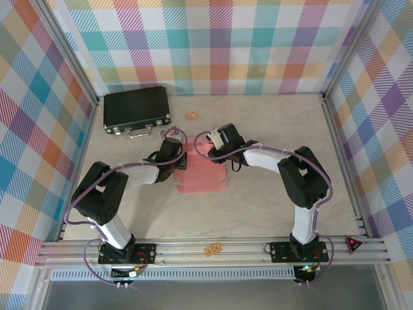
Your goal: Fold the paper box
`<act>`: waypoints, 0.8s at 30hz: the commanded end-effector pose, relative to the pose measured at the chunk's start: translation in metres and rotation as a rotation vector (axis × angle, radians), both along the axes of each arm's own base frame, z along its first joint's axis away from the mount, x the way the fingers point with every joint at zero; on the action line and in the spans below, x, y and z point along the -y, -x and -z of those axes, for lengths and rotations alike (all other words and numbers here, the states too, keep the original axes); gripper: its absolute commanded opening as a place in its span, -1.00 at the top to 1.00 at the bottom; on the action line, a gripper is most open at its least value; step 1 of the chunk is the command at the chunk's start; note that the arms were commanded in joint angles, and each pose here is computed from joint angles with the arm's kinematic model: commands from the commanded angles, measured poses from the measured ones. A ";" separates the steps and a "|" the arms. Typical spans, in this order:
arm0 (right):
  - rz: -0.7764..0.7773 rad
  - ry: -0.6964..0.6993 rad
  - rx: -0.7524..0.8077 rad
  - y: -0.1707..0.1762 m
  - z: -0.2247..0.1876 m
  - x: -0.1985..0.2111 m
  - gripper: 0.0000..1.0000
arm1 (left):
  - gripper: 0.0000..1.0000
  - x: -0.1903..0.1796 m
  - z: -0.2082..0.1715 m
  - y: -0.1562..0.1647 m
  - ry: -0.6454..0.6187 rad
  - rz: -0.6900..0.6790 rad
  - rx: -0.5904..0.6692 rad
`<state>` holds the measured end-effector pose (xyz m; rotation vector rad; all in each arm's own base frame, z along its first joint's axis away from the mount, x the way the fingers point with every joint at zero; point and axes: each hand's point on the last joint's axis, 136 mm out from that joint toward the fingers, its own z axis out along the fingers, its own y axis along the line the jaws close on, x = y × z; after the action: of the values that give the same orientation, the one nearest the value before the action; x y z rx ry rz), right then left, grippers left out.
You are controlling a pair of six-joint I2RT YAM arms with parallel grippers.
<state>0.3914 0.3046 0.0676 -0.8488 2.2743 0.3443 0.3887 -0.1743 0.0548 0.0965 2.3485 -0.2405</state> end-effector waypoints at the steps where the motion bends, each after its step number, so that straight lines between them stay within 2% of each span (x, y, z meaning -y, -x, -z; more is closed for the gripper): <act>1: 0.097 -0.017 0.036 -0.010 0.006 -0.001 0.25 | 1.00 0.008 -0.001 0.006 0.013 0.028 -0.005; 7: 0.152 -0.020 0.053 -0.018 0.010 -0.002 0.27 | 1.00 0.009 -0.002 0.006 0.008 0.043 -0.001; 19: 0.237 0.071 0.100 -0.026 0.018 0.006 0.63 | 1.00 0.013 0.001 0.006 0.014 0.059 -0.013; 24: 0.289 0.110 0.109 -0.028 0.021 0.012 0.70 | 1.00 0.014 0.003 0.006 0.017 0.061 -0.022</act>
<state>0.4159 0.2943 0.0502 -0.5928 2.2824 0.1060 0.3873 -0.1777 0.0544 0.1113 2.3531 -0.2626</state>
